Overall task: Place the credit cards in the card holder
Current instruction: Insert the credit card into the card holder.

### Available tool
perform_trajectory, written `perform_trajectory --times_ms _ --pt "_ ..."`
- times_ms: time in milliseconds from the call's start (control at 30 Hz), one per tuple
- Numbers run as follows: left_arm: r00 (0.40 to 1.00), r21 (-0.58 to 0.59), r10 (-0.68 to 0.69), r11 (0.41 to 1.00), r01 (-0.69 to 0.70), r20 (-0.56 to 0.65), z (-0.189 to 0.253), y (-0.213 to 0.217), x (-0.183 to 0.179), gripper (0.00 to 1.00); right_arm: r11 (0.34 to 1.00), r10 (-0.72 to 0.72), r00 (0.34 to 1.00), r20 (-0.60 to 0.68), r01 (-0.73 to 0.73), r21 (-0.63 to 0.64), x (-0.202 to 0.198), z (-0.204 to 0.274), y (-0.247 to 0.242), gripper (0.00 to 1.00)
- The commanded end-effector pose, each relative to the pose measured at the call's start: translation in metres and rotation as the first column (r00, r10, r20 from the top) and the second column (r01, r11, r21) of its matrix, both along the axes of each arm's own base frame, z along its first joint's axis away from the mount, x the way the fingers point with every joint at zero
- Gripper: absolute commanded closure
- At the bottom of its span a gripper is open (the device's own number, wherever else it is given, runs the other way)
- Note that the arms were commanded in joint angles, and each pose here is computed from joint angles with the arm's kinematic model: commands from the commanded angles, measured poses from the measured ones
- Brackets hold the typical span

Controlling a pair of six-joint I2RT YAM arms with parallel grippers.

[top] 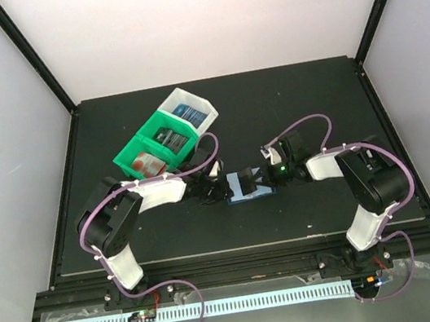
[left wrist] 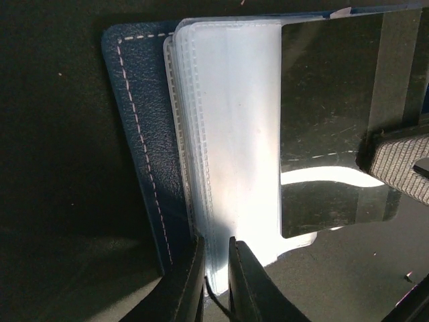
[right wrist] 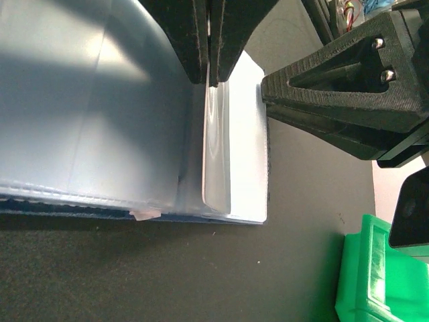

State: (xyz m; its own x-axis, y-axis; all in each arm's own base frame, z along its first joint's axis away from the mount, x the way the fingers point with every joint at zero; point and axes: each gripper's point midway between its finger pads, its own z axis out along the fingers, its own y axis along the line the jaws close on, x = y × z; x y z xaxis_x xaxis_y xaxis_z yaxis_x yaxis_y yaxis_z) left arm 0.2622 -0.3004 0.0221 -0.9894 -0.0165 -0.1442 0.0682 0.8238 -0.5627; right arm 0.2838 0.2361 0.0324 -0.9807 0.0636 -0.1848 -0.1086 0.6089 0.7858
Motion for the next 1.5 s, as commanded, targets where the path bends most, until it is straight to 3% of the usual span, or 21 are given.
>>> perform_trajectory --times_ms 0,1000,1467 --pt "1.0 0.054 0.003 0.999 -0.003 0.001 -0.009 0.004 0.004 0.87 1.0 0.002 1.0 0.008 -0.002 -0.029 0.002 -0.011 0.0 0.99" --pt "1.0 0.031 0.012 0.999 -0.012 0.007 -0.01 0.006 -0.001 0.8 0.999 -0.019 0.999 -0.048 0.021 0.039 -0.013 -0.027 0.028 0.99" --pt "1.0 0.009 0.006 1.0 -0.007 0.028 -0.005 0.002 0.003 0.67 0.999 0.03 0.996 -0.084 -0.026 0.048 -0.018 -0.03 0.037 0.97"
